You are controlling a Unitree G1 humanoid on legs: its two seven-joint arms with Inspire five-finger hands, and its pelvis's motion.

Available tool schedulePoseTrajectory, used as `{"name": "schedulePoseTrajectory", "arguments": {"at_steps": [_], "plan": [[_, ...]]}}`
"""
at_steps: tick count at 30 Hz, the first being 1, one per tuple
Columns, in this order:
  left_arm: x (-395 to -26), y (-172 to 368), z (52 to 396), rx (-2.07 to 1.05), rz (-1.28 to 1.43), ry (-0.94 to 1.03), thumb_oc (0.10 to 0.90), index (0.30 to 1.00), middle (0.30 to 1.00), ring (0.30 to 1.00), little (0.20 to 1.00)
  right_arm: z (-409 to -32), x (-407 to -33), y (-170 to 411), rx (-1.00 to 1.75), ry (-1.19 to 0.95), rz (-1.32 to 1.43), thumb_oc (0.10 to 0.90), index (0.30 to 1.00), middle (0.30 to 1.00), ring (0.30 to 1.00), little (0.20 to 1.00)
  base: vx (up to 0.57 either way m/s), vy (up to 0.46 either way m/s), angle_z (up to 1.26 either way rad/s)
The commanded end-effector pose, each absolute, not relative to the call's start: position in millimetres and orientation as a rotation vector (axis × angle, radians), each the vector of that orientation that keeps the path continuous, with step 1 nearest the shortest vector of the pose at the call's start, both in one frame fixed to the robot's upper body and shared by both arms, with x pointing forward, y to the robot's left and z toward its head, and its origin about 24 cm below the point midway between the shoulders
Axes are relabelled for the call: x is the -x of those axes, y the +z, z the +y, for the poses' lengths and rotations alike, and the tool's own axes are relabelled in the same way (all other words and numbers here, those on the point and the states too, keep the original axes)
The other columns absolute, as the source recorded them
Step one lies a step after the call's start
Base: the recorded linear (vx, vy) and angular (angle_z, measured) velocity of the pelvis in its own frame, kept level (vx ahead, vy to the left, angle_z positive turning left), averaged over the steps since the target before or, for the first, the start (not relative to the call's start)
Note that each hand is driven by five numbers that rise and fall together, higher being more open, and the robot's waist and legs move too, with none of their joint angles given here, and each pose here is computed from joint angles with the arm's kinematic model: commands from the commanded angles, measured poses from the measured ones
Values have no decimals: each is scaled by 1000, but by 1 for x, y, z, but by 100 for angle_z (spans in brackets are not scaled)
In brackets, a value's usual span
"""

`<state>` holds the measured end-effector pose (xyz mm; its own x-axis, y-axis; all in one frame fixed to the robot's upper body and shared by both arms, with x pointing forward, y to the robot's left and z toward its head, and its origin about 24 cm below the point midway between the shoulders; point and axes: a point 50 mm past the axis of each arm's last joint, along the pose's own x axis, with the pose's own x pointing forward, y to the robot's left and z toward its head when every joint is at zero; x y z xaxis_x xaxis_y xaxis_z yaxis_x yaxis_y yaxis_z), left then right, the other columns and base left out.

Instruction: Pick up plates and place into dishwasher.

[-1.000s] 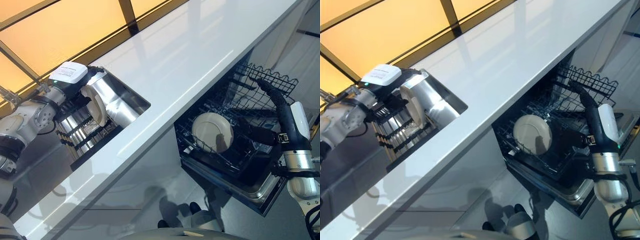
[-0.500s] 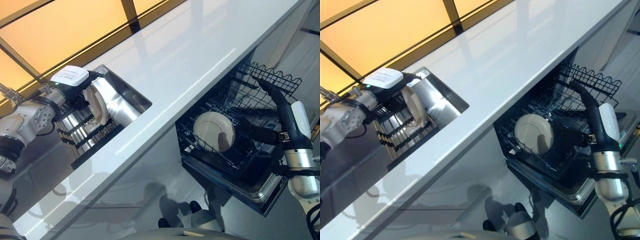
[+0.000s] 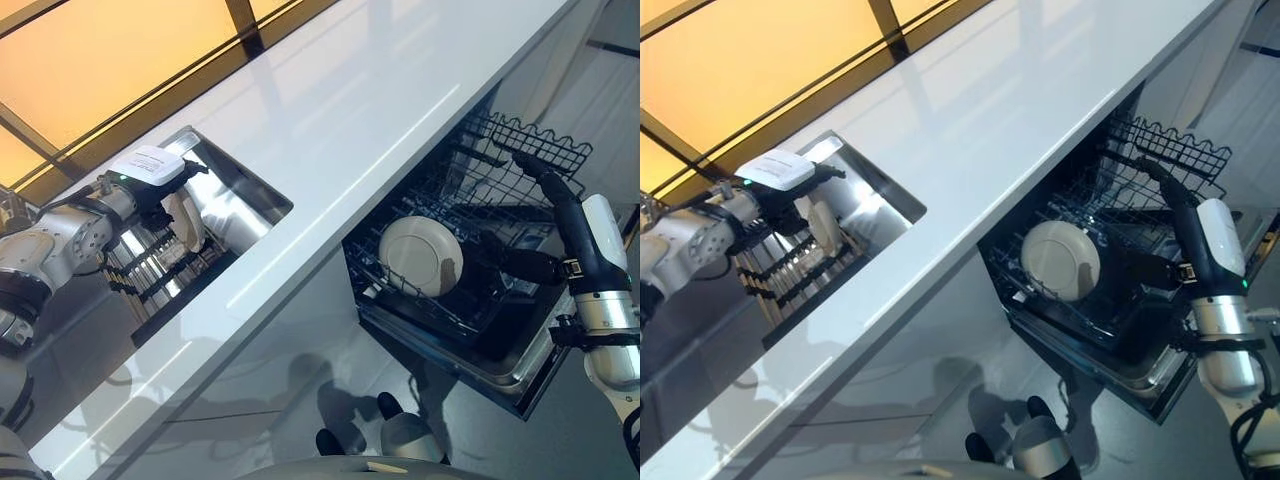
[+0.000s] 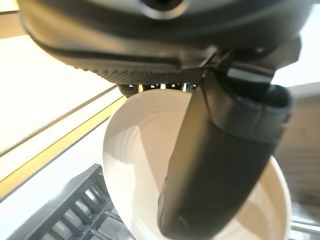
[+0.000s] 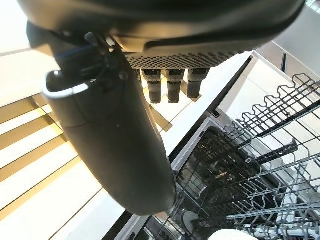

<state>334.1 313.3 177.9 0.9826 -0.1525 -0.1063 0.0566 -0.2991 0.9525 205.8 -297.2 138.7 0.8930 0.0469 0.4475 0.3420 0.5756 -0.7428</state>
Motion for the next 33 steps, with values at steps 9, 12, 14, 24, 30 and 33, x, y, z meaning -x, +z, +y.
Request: {"name": "schedulePoseTrajectory", "arguments": {"at_steps": [9,12,14,24,30,33], "plan": [[-338,231,334,-1887,-120,14,100,300,300,300,200,-287,-207,209,976,-213,-797,800,900,900,900,900,0,0,0],[-337,231,337,-1887,-120,22,100,300,300,300,200,-287,-206,209,979,-214,-801,800,900,900,900,900,-12,-1,0],[-336,231,337,-1889,-119,30,100,300,300,300,200,-287,-207,209,976,-214,-805,800,900,900,900,900,-35,2,1],[-333,241,341,-1889,-157,80,100,300,300,300,200,-285,-207,211,964,-239,-844,800,900,900,900,900,-47,2,1],[-330,262,340,-1815,-308,222,100,300,300,300,200,-282,-209,210,942,-264,-879,800,900,900,900,900,-73,-9,7],[-325,272,344,-1717,-418,353,100,300,300,300,200,-283,-207,207,930,-279,-888,800,900,900,900,900,-42,-12,7]]}}
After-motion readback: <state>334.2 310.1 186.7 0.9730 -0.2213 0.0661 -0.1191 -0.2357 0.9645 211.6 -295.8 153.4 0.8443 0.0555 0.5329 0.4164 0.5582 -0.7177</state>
